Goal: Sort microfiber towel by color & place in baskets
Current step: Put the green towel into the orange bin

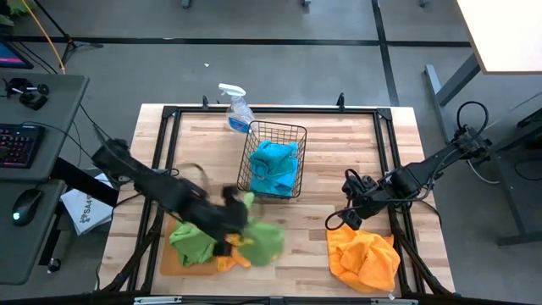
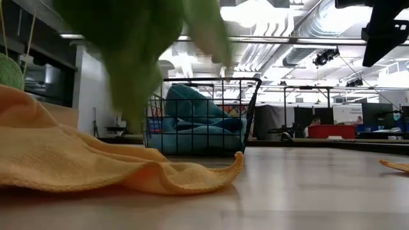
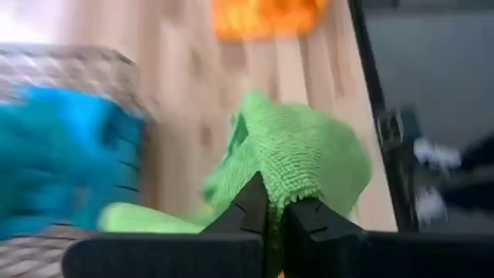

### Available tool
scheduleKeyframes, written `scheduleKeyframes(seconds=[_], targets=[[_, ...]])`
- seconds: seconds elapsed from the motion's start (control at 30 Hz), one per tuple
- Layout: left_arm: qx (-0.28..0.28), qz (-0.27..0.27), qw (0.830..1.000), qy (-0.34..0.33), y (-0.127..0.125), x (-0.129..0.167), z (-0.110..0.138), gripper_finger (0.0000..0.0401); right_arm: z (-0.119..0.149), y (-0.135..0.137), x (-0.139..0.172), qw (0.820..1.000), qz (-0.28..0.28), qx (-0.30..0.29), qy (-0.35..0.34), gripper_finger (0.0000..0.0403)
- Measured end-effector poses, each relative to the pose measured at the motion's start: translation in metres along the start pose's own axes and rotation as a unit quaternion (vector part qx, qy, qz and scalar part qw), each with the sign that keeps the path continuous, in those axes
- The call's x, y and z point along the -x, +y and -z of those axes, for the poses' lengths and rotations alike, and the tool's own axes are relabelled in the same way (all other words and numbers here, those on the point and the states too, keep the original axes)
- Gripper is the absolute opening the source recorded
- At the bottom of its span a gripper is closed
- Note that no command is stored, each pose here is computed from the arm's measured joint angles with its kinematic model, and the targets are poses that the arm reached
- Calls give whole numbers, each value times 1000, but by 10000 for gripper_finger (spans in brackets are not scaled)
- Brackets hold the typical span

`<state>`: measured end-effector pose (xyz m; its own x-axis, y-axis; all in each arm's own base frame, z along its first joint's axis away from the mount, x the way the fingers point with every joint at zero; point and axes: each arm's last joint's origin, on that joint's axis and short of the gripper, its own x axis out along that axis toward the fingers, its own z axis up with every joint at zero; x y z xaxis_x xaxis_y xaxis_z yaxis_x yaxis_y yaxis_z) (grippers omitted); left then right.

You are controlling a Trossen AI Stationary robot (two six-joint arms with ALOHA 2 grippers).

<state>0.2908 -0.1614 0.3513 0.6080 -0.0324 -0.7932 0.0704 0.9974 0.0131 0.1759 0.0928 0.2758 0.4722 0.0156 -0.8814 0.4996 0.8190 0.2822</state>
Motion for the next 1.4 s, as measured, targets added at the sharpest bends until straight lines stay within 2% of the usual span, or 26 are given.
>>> scheduleKeyframes(seconds=[0.1,0.23,0.4,0.6,0.73,0.87,1.07,1.13,1.2,1.3,1.4], targets=[[29,-34,998,-52,17,51,-6,1,-1,0,0,1000,5,1,-9,360],[78,-74,993,-57,35,94,10,1,-1,-1,0,1000,10,2,-17,360],[114,-105,986,58,37,116,49,0,-1,-1,0,1000,13,14,-17,360],[157,-78,983,49,26,127,66,0,-2,-2,0,999,24,15,-35,360],[189,-64,975,94,22,118,79,0,-2,-2,0,999,29,16,-42,360],[206,-46,959,190,17,99,97,0,-3,-2,0,998,33,16,-50,360],[258,-115,909,307,16,54,138,0,-3,-3,0,997,39,14,-61,360],[280,-113,890,342,14,41,149,0,-3,-2,0,997,38,12,-61,360],[311,-90,872,366,10,28,158,0,-3,-2,0,997,38,7,-62,360],[365,-16,848,383,0,6,164,0,-4,-3,0,997,42,6,-71,360],[404,75,848,335,-11,-18,162,0,-5,-3,0,995,49,2,-86,360]])
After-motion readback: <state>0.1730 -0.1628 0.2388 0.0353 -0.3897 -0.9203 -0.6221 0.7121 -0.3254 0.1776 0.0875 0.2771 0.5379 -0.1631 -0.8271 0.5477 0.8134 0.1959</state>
